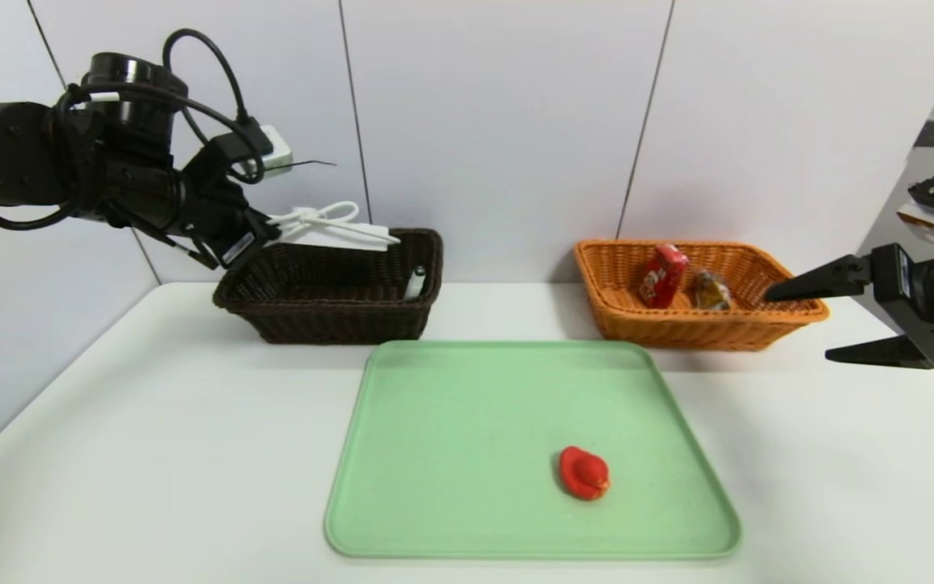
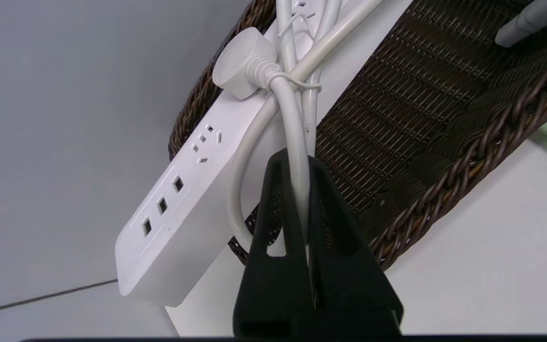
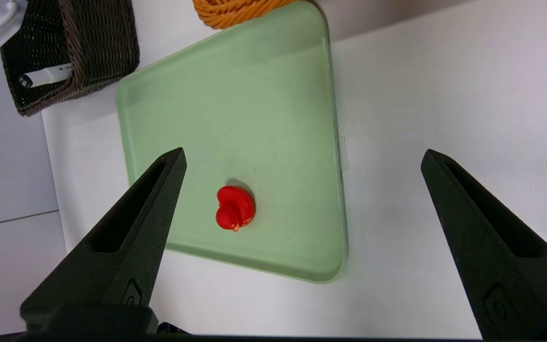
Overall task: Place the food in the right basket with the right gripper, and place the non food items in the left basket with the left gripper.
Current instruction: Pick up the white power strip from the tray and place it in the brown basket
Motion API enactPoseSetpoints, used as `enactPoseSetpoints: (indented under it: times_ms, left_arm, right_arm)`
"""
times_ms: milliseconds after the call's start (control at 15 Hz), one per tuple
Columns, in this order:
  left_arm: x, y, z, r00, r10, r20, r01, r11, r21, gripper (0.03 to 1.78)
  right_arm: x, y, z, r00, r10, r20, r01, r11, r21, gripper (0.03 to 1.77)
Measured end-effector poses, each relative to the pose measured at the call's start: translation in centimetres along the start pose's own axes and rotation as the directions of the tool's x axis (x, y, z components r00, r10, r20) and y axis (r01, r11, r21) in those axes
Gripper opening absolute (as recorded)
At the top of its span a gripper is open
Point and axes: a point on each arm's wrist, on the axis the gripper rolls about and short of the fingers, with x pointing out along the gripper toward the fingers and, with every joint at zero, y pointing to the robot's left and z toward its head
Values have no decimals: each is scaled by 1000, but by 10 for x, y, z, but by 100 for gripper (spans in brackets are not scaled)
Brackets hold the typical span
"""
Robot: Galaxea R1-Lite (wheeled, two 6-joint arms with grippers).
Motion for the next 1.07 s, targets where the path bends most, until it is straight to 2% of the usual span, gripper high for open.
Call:
enactPoseSetpoints:
  times_ms: [400,667,867,1067]
  left_arm:
    - [10,2,0,1000,-7,-4,7,987,161,8]
    - [19,13,7,1000,9,4,-9,976,217,8]
    - [27,12,4,999,-17,-28,24,967,252,8]
    - [36,8,0,997,-47,-59,61,965,256,8]
  right_arm:
    - [3,-8,3,1000,-17,-1,17,1000,24,171]
    - [3,-9,3,1000,-18,-4,18,999,30,171]
    - [4,-10,4,1000,-19,-7,20,999,32,171]
    - [5,-10,4,1000,-19,-10,20,999,34,171]
